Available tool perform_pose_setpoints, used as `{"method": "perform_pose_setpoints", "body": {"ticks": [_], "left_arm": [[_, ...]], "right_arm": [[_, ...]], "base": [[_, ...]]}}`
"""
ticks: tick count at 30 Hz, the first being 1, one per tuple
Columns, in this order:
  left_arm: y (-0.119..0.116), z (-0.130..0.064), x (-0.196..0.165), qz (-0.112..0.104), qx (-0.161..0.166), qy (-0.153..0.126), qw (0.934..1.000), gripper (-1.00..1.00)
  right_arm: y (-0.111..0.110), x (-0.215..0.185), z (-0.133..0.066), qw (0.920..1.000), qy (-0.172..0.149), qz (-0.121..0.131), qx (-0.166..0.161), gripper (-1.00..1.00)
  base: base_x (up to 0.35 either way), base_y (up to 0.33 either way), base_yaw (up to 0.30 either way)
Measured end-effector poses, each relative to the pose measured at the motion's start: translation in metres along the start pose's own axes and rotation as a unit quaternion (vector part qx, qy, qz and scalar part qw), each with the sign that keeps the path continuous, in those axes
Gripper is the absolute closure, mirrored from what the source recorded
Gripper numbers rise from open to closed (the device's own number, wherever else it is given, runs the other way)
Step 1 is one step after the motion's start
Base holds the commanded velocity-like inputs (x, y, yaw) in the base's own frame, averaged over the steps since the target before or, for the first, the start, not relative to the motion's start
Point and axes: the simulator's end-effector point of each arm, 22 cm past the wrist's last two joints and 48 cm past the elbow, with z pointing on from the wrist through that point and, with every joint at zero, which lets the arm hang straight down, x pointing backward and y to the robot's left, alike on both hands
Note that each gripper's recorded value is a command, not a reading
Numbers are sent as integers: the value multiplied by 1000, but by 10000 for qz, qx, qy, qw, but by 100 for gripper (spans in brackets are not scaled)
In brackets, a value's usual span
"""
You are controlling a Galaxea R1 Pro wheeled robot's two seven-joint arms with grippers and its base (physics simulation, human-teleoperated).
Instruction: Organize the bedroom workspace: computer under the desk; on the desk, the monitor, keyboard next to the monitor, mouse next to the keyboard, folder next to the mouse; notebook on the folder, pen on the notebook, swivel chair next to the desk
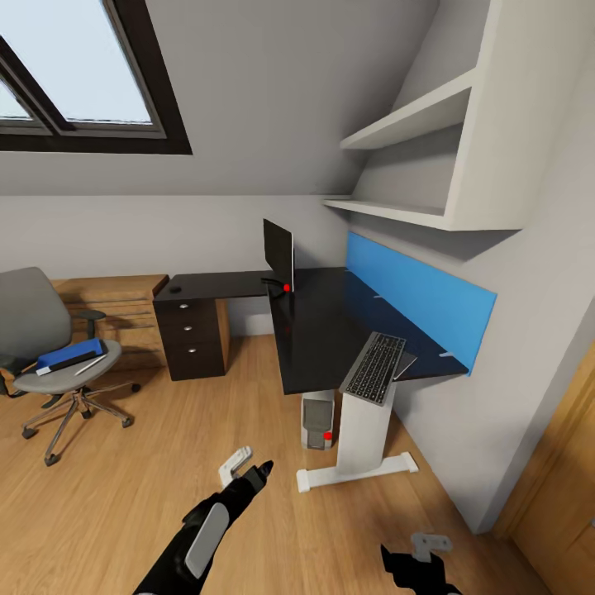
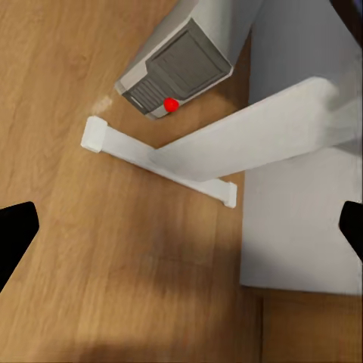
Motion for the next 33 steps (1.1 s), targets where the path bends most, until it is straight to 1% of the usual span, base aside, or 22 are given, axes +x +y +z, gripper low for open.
{"method": "perform_pose_setpoints", "body": {"ticks": [3,6,10,13,14,16,17,21,25,28,33], "left_arm": [[-16,-1,-7,97,171,-70,9998,-100],[-25,-2,-11,146,276,-114,9994,-100],[-32,-3,-13,128,402,-131,9990,-100],[-40,-4,-11,110,582,-98,9982,-100],[-46,-5,-9,106,704,-54,9974,-100],[-51,-5,-6,102,840,21,9964,-100],[-57,-6,-1,97,959,120,9953,-100],[-64,-8,9,82,1122,345,9931,-100],[-62,-8,19,63,1145,514,9921,-100],[-61,-8,25,52,1154,583,9916,-100],[-62,-9,28,44,1207,621,9907,-100]], "right_arm": [[1,-1,0,10000,-28,-2,-4,-100],[1,-1,0,10000,-36,-1,-6,-100],[2,-1,0,10000,-38,1,-8,-100],[2,-1,0,10000,-35,1,-10,-100],[2,-1,0,10000,-37,1,-11,-100],[2,-1,0,10000,-38,0,-12,-100],[2,-1,0,10000,-39,-2,-10,-100],[1,-1,0,10000,-45,-9,-5,-100],[-1,-1,0,10000,-53,-15,3,-100],[-1,-1,0,10000,-55,-17,10,-100],[-3,-1,-1,10000,-59,-15,25,-100]], "base": [[0,0,0],[0,0,0],[0,0,0],[0,0,0],[0,0,0],[0,0,0],[0,0,0],[0,0,0],[0,0,0],[10,0,0],[159,-53,0]]}}
